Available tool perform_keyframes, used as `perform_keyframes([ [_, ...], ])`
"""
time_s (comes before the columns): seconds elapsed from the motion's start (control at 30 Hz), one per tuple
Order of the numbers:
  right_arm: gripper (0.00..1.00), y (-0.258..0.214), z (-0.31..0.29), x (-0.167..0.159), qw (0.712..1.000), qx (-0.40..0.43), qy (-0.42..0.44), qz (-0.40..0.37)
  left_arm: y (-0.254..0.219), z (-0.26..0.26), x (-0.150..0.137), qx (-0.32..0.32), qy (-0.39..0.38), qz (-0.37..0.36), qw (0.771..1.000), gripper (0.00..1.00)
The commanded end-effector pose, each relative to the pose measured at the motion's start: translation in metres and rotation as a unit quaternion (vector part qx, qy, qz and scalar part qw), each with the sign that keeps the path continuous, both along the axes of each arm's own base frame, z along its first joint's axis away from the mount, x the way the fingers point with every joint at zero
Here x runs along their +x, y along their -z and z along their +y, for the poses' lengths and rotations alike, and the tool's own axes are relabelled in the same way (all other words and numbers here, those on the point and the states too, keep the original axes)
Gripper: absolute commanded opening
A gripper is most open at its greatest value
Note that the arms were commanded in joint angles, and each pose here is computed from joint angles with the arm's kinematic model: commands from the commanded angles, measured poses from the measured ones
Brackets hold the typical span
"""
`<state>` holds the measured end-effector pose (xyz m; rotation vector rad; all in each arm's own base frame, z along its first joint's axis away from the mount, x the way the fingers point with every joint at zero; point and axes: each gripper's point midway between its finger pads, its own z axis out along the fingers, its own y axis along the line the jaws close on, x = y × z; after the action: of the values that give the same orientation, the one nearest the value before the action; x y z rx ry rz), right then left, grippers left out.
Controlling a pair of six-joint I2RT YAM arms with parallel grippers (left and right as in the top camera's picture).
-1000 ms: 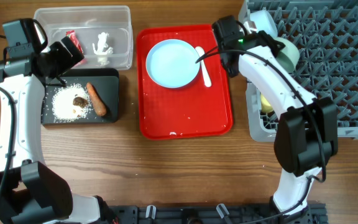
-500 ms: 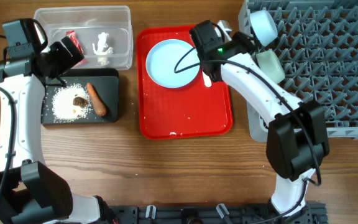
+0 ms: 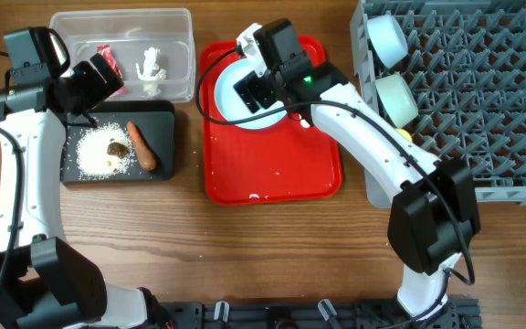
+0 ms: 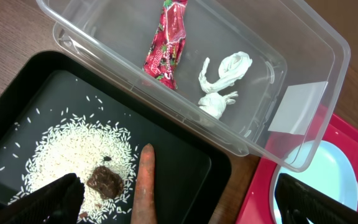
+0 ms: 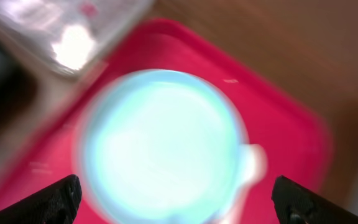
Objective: Sort waste into correct bins and load items into the dishwasher rack
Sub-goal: 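Reach the right gripper to the light-blue plate and grasp its edge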
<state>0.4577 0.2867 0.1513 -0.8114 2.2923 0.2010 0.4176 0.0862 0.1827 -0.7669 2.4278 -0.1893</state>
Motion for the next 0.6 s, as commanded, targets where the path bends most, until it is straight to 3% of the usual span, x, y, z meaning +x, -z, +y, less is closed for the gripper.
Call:
perform_keyframes([
  [0.0, 0.66, -0.002, 0.005, -0.009, 0.981, 0.142, 0.076, 0.104, -0.005, 0.002, 0.0, 0.007, -0.001, -0.005, 1.0, 1.0],
  [0.03, 0.41, 0.008, -0.004, -0.005, 0.968, 0.164, 0.139, 0.133, -0.005, 0.002, 0.0, 0.007, -0.001, -0.005, 1.0, 1.0],
  [0.07, 0.35, 0.018, -0.01, -0.004, 0.955, 0.176, 0.182, 0.154, -0.005, 0.002, 0.0, 0.007, -0.001, -0.005, 1.0, 1.0],
  [0.1, 0.44, 0.034, -0.018, -0.004, 0.939, 0.183, 0.234, 0.176, -0.005, 0.002, 0.0, 0.007, -0.001, -0.005, 1.0, 1.0],
  [0.2, 0.45, 0.08, -0.035, -0.006, 0.91, 0.164, 0.321, 0.204, -0.005, 0.002, 0.0, 0.007, -0.001, -0.005, 1.0, 1.0],
  [0.57, 0.38, 0.138, -0.058, -0.03, 0.89, 0.09, 0.371, 0.25, -0.005, 0.002, 0.0, 0.007, -0.001, -0.005, 1.0, 1.0],
])
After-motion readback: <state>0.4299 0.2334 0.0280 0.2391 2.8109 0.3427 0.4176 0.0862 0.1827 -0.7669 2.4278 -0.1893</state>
